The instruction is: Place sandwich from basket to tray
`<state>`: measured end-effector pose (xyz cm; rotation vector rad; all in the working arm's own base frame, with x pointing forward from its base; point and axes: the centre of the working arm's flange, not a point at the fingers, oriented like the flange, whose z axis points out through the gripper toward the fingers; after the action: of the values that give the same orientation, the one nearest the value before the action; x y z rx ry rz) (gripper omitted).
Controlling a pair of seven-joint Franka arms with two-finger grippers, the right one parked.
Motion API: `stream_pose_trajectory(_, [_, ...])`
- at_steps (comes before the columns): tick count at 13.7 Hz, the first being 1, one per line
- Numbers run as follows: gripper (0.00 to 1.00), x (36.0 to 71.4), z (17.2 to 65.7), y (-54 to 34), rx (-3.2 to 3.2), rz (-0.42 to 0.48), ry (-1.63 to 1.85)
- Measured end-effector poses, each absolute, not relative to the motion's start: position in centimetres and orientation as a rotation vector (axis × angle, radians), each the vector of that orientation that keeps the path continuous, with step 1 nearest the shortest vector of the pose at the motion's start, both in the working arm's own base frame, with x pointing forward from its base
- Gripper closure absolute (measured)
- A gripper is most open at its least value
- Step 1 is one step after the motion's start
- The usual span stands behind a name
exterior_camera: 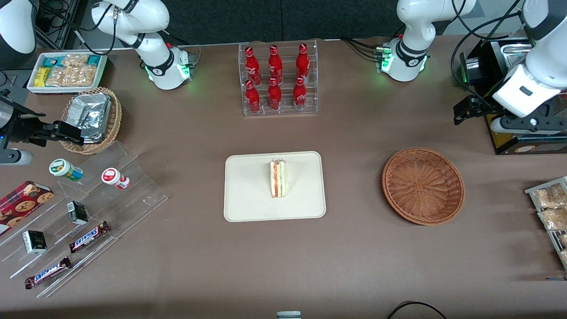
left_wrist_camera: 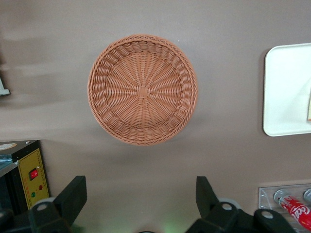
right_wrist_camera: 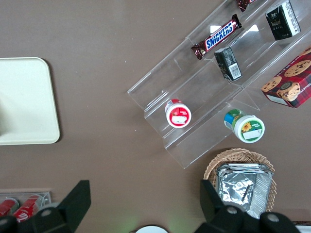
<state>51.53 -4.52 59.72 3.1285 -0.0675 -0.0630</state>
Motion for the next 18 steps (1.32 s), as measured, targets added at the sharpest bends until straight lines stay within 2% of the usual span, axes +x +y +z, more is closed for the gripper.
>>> stream_pose_trajectory(6, [0.00,51.6,63.3,-4.6,3.126,0.023,-0.038])
stream_pose_trajectory(18, [0.00,51.8,64.2,-3.8,3.105,0.046,-0.033])
